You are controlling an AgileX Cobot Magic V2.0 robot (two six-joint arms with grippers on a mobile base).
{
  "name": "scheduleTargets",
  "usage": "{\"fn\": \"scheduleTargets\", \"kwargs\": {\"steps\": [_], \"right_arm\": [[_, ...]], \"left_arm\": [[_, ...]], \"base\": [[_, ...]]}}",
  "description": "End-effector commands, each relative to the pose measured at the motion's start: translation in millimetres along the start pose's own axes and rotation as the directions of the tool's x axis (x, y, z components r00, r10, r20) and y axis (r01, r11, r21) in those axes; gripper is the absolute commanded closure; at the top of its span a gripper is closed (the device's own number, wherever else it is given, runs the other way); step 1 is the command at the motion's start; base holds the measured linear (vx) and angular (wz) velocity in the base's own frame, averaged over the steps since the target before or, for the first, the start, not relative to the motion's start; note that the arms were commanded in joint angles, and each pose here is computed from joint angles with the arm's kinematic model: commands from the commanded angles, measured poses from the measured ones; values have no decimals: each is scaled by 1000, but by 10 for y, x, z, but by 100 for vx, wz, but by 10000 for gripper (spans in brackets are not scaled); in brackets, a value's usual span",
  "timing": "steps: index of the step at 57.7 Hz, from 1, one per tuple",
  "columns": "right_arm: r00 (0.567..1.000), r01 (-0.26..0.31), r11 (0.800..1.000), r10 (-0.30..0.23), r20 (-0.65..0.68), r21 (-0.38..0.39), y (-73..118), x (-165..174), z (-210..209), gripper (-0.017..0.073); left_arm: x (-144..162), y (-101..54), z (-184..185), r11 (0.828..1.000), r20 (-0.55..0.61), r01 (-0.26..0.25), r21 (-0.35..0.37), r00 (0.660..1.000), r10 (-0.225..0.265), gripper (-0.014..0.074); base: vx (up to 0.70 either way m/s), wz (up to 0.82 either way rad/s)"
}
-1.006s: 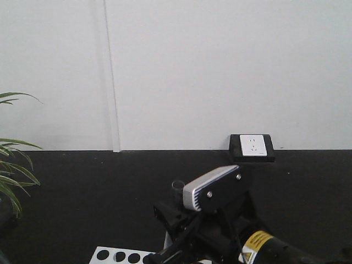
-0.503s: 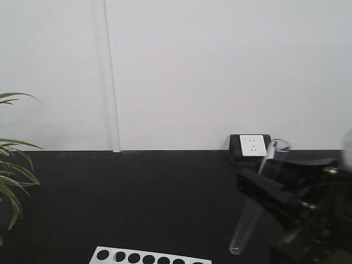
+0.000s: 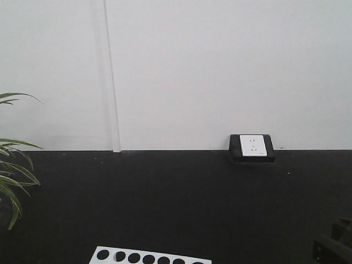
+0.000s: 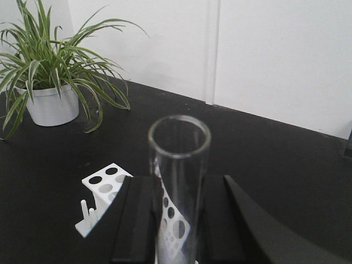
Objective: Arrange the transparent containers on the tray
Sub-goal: 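Raise the right gripper with its tube clear of the rack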
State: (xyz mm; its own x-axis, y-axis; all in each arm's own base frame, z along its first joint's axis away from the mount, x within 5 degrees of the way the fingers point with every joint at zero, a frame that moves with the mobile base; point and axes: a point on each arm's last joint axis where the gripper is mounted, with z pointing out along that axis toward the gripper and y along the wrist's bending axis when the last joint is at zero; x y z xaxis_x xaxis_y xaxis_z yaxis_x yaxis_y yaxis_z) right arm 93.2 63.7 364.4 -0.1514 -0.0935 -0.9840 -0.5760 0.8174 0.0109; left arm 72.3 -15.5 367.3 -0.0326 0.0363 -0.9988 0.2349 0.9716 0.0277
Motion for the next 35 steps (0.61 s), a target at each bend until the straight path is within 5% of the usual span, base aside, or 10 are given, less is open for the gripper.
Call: {"fn": "scheduleTargets", "kwargs": {"steps": [1,35], "right_arm": [[988,14,999,-19,152,34,-27,-202,-48,495],[989,11,999,-15,147,31,-25,-197,-47,495]], "left_arm": [[-136,-13,-29,1000,97,-9,19,995,7,519],[-56,-8,-6,1000,45,-5,11,999,4,519]], "base": [[0,0],[0,0]]}}
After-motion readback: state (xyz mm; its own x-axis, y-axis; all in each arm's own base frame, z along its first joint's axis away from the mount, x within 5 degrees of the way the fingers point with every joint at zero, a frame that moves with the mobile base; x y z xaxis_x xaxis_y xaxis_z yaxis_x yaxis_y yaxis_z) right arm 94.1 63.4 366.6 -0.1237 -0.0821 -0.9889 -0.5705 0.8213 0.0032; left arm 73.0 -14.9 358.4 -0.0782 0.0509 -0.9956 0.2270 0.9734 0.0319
